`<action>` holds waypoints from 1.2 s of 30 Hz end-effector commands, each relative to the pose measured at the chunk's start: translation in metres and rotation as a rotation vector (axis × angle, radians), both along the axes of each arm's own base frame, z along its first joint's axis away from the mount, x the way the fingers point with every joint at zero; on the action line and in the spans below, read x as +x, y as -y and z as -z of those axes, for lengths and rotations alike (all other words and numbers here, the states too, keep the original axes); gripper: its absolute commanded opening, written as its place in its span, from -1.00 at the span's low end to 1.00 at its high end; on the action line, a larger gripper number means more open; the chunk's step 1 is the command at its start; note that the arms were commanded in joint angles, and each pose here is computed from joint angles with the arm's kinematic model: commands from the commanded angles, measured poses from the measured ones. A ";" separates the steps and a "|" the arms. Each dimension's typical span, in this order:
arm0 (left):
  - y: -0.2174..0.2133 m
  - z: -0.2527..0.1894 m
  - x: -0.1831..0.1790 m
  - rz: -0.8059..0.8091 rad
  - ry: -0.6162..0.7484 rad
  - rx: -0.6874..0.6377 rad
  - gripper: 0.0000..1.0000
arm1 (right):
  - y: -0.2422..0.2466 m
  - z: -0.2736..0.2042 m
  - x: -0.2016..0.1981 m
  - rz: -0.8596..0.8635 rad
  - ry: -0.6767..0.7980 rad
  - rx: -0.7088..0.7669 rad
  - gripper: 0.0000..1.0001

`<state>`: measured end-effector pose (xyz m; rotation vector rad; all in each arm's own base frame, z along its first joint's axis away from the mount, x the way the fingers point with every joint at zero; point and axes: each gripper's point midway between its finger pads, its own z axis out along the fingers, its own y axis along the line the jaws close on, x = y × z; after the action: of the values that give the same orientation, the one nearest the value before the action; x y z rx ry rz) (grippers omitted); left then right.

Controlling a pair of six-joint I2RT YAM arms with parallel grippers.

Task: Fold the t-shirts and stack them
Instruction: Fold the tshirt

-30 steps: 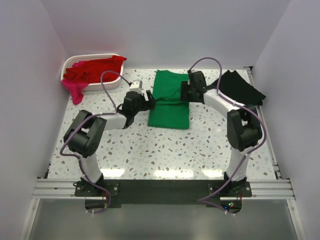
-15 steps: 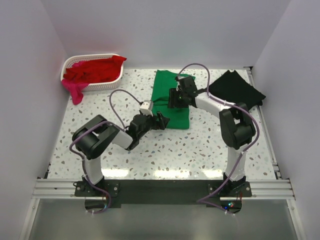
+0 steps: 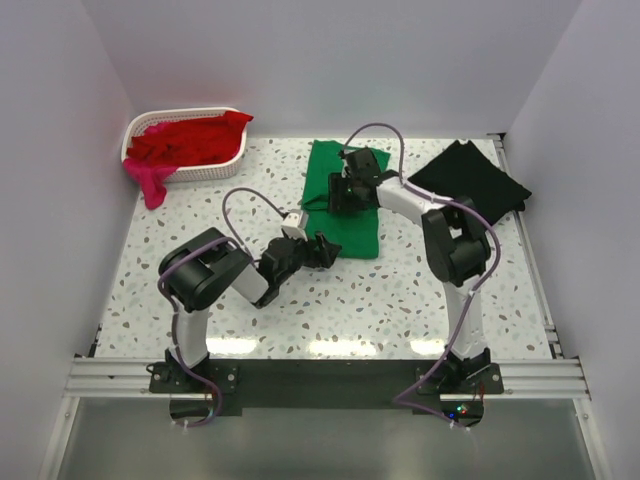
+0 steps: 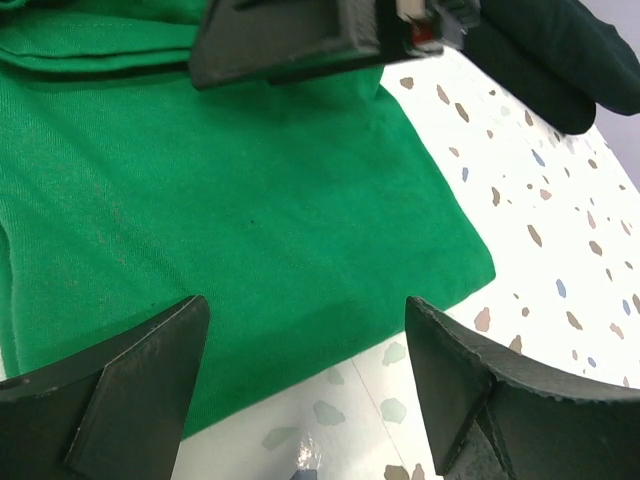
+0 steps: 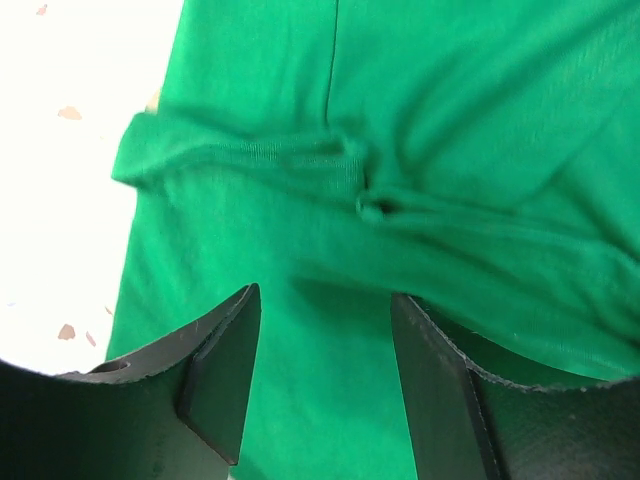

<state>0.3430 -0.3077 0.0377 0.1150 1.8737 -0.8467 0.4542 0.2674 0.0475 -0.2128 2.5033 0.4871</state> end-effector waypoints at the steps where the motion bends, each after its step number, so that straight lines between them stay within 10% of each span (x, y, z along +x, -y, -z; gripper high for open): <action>1: -0.004 0.007 -0.009 -0.016 -0.025 0.001 0.69 | 0.001 -0.001 0.016 0.008 0.019 -0.056 0.17; 20: -0.015 0.016 -0.045 -0.011 -0.047 0.097 0.69 | 0.008 -0.096 0.094 0.166 0.255 -0.101 0.18; 36: -0.059 -0.045 -0.040 -0.211 -0.005 0.220 0.67 | 0.068 -0.071 -0.060 0.156 0.143 -0.105 0.22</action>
<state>0.2981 -0.2770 0.0891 0.0734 1.8977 -0.6874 0.4156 0.2023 0.1295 -0.1087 2.3740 0.2505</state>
